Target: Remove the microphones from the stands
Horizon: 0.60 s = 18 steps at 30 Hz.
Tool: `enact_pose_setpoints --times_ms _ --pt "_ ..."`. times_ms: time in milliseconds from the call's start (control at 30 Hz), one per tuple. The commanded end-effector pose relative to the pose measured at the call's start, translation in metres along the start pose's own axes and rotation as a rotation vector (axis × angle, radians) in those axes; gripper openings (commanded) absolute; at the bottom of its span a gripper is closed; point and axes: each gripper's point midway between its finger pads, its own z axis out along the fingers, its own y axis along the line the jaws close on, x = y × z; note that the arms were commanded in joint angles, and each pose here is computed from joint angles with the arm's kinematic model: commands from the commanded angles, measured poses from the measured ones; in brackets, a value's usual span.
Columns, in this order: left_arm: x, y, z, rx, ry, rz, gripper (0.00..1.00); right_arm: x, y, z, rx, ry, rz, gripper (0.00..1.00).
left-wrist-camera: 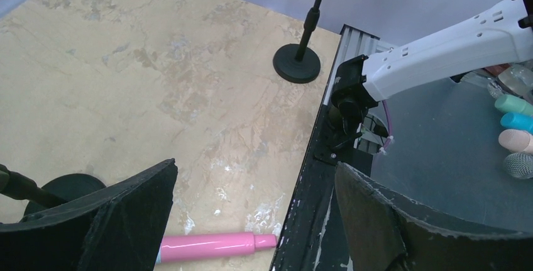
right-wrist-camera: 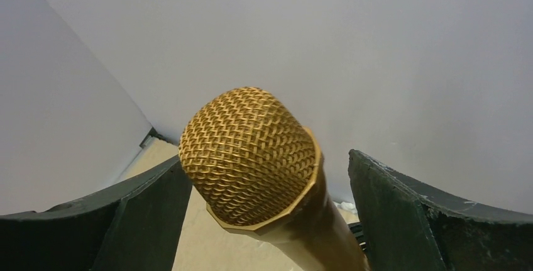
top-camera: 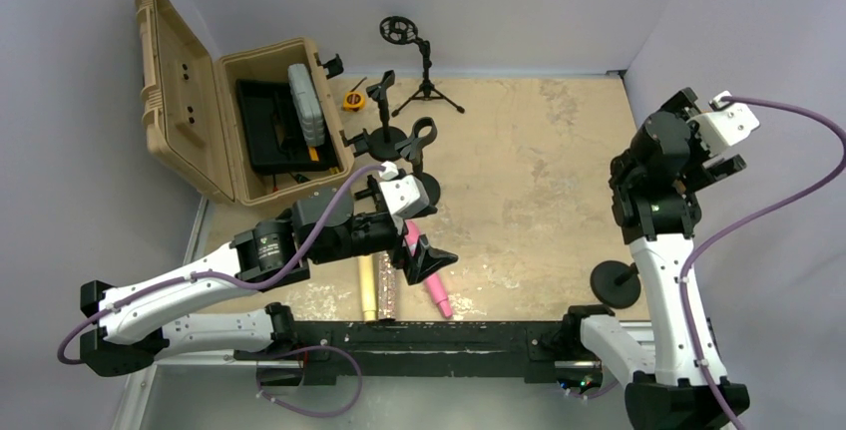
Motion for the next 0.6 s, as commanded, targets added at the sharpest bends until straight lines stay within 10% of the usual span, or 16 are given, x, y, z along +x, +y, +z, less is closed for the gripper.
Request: enact_pose_setpoints --times_ms 0,567 --pt "-0.006 -0.005 0.001 0.023 -0.029 -0.007 0.93 0.005 0.011 0.005 -0.012 0.001 -0.025 0.89" --pt "-0.002 -0.001 0.001 0.002 -0.015 0.016 0.93 -0.028 -0.012 -0.006 0.005 -0.053 0.016 0.28"
